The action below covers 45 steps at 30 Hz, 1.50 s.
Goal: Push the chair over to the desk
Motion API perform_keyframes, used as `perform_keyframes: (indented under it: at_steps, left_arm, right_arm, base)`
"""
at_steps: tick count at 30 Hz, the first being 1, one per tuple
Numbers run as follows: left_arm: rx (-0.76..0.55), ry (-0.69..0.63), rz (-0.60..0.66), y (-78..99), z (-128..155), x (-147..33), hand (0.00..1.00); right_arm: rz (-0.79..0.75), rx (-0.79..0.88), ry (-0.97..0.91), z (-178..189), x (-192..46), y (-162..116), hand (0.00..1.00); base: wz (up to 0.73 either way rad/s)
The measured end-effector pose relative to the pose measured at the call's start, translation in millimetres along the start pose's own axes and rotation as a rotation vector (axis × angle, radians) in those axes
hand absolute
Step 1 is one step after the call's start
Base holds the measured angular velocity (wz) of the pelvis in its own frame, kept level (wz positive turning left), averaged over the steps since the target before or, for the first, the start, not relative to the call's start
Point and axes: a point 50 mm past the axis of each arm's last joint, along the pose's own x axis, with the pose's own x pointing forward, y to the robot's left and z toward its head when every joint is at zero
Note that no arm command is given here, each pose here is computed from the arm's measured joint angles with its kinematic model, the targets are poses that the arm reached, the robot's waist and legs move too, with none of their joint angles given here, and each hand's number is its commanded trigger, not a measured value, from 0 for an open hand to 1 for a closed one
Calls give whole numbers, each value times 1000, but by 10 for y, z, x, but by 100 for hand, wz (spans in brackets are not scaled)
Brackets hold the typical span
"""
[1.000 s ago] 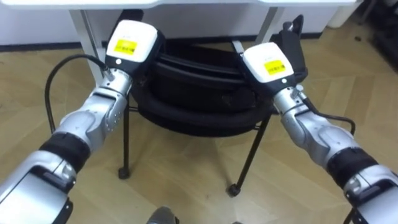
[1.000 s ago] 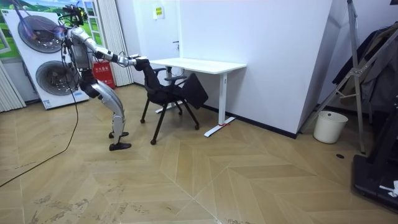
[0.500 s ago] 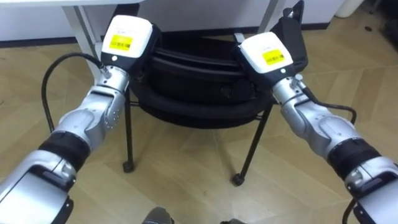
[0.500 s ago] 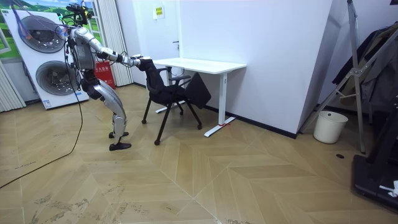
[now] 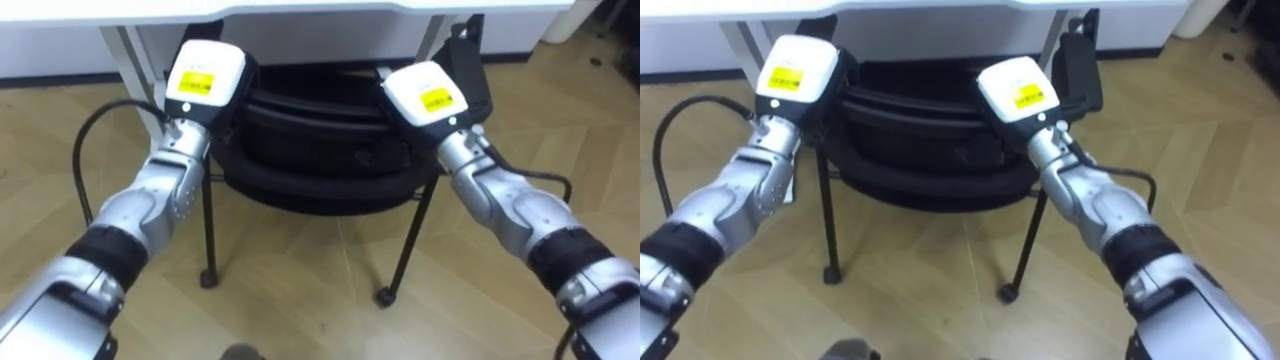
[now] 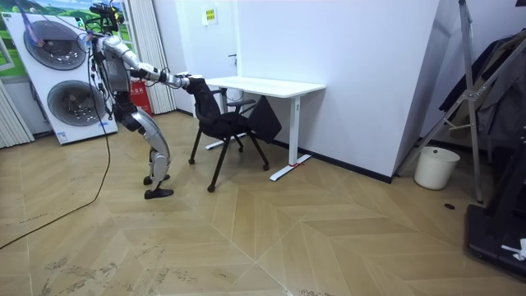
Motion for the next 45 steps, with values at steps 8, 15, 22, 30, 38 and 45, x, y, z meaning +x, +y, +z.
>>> perform_keyframes:
  at_steps: [8, 15, 22, 30, 38, 45]
  left_arm:
    - [-14, -5, 0, -20, 50, 0, 100]
    - [-24, -7, -25, -72, 82, -37, 63]
    - [-106, 43, -86, -158, 168, -145, 0]
    - [-374, 80, -36, -51, 431, -88, 0]
    - [-446, 134, -16, 77, 188, -81, 0]
    - [-427, 83, 88, 421, 89, -4, 0]
  right_arm:
    - [-7, -16, 2, -48, -33, -7, 100]
    - [7, -26, -1, -58, -71, 29, 12]
    - [80, -25, 33, -42, -167, 137, 0]
    - [177, 61, 197, -186, -125, 91, 0]
    - [157, 38, 99, -55, 97, -274, 0]
    - [-50, -123, 7, -171, 282, -1136, 0]
  base:
    - [16]
    - [0]
    - [1]
    - [9]
    - [12]
    - [14]
